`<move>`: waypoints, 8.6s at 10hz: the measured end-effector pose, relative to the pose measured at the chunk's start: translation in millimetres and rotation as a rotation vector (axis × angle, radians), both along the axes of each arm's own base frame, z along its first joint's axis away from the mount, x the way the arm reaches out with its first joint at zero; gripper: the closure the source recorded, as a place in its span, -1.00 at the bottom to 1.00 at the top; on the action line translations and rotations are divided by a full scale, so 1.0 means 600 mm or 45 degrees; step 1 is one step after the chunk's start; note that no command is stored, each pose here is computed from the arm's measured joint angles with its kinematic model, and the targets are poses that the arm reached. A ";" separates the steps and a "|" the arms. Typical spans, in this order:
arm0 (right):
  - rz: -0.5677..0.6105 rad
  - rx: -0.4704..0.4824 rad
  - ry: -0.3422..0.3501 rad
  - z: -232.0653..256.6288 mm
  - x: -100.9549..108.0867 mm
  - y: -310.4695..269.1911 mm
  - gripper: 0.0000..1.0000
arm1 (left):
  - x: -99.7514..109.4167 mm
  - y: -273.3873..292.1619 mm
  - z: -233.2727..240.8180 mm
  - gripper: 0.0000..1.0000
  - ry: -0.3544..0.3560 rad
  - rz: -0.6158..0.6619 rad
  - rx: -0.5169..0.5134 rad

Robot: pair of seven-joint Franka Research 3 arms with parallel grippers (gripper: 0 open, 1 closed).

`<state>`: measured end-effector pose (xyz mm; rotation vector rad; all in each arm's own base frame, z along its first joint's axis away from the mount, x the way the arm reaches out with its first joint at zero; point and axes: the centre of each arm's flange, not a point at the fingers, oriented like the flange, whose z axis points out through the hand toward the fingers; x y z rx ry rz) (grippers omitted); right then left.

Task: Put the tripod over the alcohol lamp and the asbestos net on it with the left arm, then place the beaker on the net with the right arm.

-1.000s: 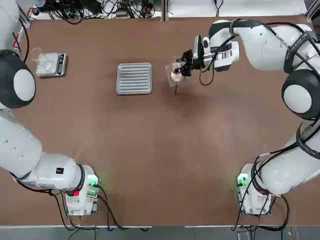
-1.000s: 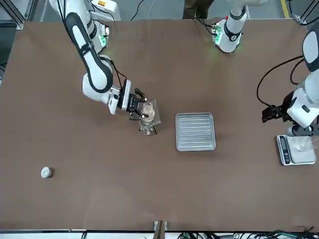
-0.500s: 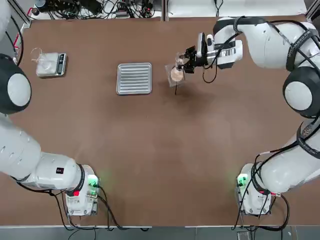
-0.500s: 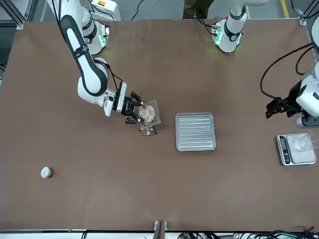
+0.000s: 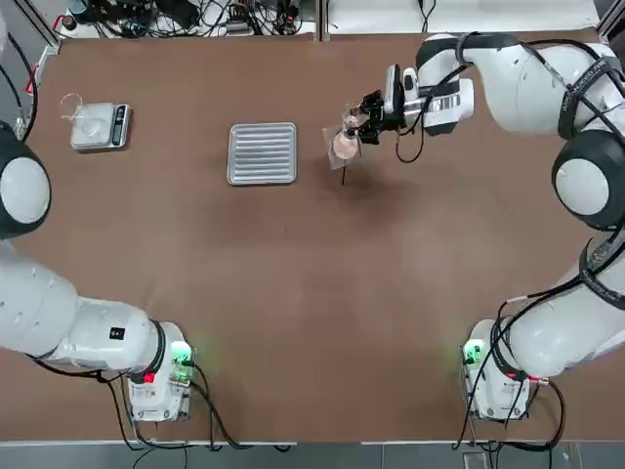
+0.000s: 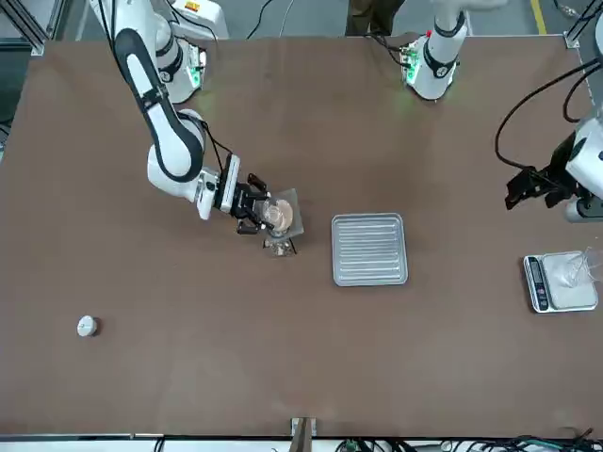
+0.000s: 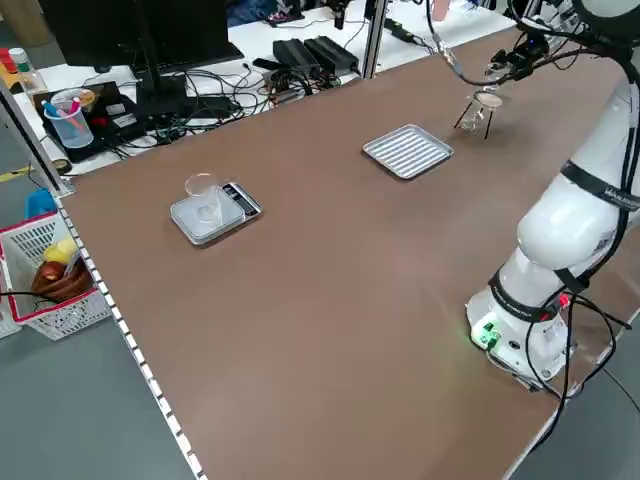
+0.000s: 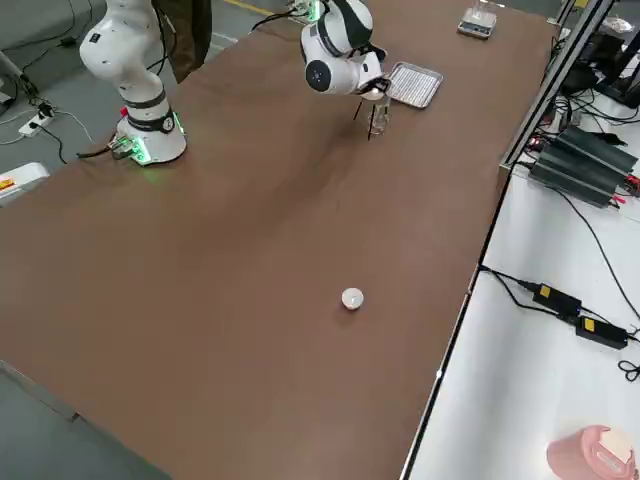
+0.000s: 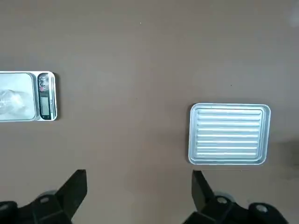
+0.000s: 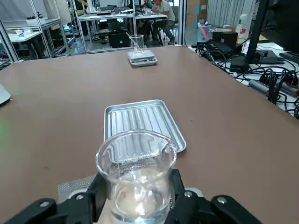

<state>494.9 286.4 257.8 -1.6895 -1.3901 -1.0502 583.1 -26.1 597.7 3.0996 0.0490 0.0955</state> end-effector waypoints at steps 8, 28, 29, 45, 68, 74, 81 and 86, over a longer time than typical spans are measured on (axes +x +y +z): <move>0.000 -0.007 0.027 -0.026 0.003 0.002 -0.16 | -0.009 0.005 0.002 -0.98 0.005 0.006 -0.001; -0.006 0.007 0.040 -0.032 0.002 0.015 -0.37 | -0.023 -0.046 0.043 -0.98 -0.024 -0.078 0.025; -0.006 0.008 0.040 -0.032 0.002 0.015 -0.45 | -0.023 -0.046 0.046 -0.98 -0.027 -0.078 0.025; -0.045 -0.010 0.066 -0.045 -0.001 -0.019 -0.99 | -0.023 -0.047 0.047 -0.98 -0.027 -0.079 0.025; -1.166 -0.719 0.443 0.438 0.325 -0.503 -0.99 | -0.023 -0.050 0.049 -0.98 -0.029 -0.084 0.025; -1.585 -0.674 1.010 0.512 0.328 -0.531 -0.99 | -0.023 -0.049 0.049 -0.98 -0.029 -0.083 0.025; -1.637 -0.852 0.997 0.528 0.311 -0.534 -0.99 | -0.023 -0.049 0.049 -0.98 -0.029 -0.083 0.025; -1.669 -0.912 0.996 0.589 0.236 -0.498 -0.99 | -0.024 -0.050 0.049 -0.98 -0.029 -0.084 0.025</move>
